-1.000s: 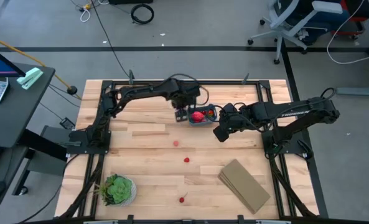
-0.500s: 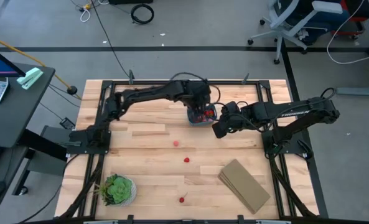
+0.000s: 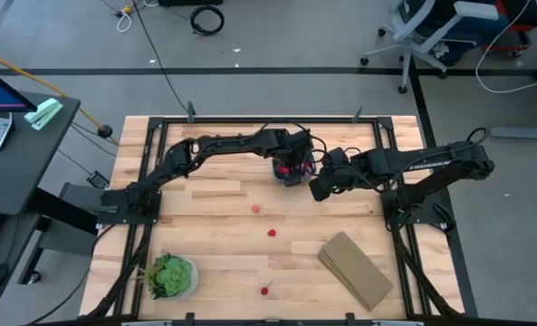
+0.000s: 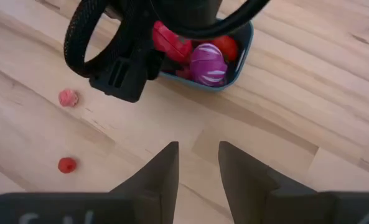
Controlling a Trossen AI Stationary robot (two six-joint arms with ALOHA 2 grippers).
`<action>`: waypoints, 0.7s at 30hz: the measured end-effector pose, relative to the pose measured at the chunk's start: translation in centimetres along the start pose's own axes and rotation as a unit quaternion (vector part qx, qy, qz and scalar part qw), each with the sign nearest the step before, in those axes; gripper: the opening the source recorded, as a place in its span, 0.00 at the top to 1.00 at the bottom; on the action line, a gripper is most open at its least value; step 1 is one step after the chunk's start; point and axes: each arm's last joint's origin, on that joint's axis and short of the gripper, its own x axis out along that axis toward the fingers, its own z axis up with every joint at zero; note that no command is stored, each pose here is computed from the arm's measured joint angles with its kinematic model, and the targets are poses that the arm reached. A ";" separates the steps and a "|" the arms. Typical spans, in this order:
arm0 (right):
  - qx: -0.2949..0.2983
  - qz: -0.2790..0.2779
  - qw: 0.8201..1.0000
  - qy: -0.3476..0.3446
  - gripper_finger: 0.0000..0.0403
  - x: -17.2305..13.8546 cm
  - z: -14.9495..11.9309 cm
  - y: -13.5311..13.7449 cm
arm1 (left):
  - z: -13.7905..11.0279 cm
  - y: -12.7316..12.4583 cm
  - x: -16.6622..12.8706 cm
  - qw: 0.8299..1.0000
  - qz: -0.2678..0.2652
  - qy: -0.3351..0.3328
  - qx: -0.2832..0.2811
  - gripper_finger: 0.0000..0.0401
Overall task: Pick and placing Produce into tupperware
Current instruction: Put the peach into the bin
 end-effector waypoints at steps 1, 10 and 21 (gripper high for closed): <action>-0.002 0.000 1.000 0.000 0.70 0.0 0.0 0.0 | 0.0 0.0 0.0 1.000 0.000 -0.001 0.000 0.24; -0.031 0.000 1.000 0.000 0.70 0.0 0.0 0.0 | -0.9 0.4 -2.1 0.995 -0.012 0.097 0.000 0.21; -0.044 0.000 0.999 0.000 0.70 0.0 0.0 0.0 | -1.6 -2.6 -7.0 0.972 -0.029 0.231 -0.012 0.23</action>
